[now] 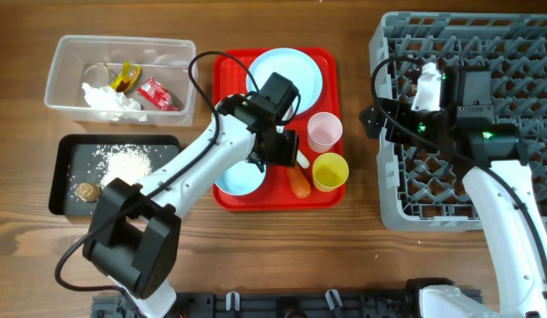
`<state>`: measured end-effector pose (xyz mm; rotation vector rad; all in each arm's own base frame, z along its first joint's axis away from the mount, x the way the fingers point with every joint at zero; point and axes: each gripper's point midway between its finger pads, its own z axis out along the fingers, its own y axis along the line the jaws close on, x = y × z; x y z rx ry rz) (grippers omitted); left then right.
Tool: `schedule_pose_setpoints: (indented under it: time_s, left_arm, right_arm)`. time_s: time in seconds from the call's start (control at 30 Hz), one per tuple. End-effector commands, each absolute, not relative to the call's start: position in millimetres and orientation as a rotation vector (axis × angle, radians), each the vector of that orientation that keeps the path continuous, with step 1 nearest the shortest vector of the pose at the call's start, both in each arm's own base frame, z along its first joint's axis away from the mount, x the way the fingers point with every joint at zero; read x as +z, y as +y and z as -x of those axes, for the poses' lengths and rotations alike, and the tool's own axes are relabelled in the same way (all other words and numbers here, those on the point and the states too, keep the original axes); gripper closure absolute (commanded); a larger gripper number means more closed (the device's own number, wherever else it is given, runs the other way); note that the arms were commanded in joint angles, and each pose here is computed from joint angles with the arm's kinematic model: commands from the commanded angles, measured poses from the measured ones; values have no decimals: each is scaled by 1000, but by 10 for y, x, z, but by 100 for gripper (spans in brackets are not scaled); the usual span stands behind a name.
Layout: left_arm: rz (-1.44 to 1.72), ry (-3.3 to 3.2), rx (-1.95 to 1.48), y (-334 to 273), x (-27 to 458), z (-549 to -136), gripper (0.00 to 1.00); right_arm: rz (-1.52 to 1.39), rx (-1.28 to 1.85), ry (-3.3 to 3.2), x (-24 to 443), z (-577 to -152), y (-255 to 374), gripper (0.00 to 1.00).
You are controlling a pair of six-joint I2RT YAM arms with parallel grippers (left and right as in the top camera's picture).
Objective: Sort waste into correct bins and load items into the dishwasher rack
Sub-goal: 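Grasp the carrot on the red tray with the left gripper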
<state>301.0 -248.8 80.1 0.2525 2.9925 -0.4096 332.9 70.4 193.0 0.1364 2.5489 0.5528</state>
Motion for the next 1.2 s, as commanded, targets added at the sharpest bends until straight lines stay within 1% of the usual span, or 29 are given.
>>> schedule_pose_setpoints:
  time_s: [0.0,0.13,0.27,0.43,0.6,0.7,0.8,0.83,0.87,0.93,1.03,1.17]
  left_arm:
    - [-143,3004,-488,-2665,828,-2980,35]
    - [-81,3012,-481,-2677,738,-3027,35]
    - [-40,3062,-458,-2690,521,-3021,34]
    - [-26,3129,-403,-2660,217,-2992,27]
    - [-37,3134,-441,-2729,165,-2989,25]
    - [-61,3123,-456,-2801,145,-2984,21]
    - [-82,3146,-491,-2881,72,-2928,22]
    - [-84,3159,-492,-2890,23,-2908,26]
    - [-82,3171,-484,-2886,-22,-2893,32]
    - [-79,3175,-492,-2890,-37,-2893,48]
    - [-79,3175,-497,-2896,-35,-2893,67]
    - [-79,3175,-497,-2897,-34,-2894,82]
  right_arm:
    - [-149,540,2544,1951,-3373,696,0]
    - [-149,538,2541,1955,-3380,693,0]
    - [-119,523,2544,1946,-3372,687,0]
    - [-133,491,2560,1915,-3351,645,0]
    - [-133,492,2562,1913,-3347,646,0]
    - [-134,492,2562,1913,-3348,645,0]
    - [-134,492,2562,1913,-3348,645,0]
    - [-134,492,2563,1912,-3346,646,1]
    - [-135,492,2563,1912,-3345,645,1]
    - [-135,492,2562,1912,-3347,645,0]
    - [-134,492,2560,1916,-3352,645,0]
    - [-134,492,2558,1918,-3357,645,0]
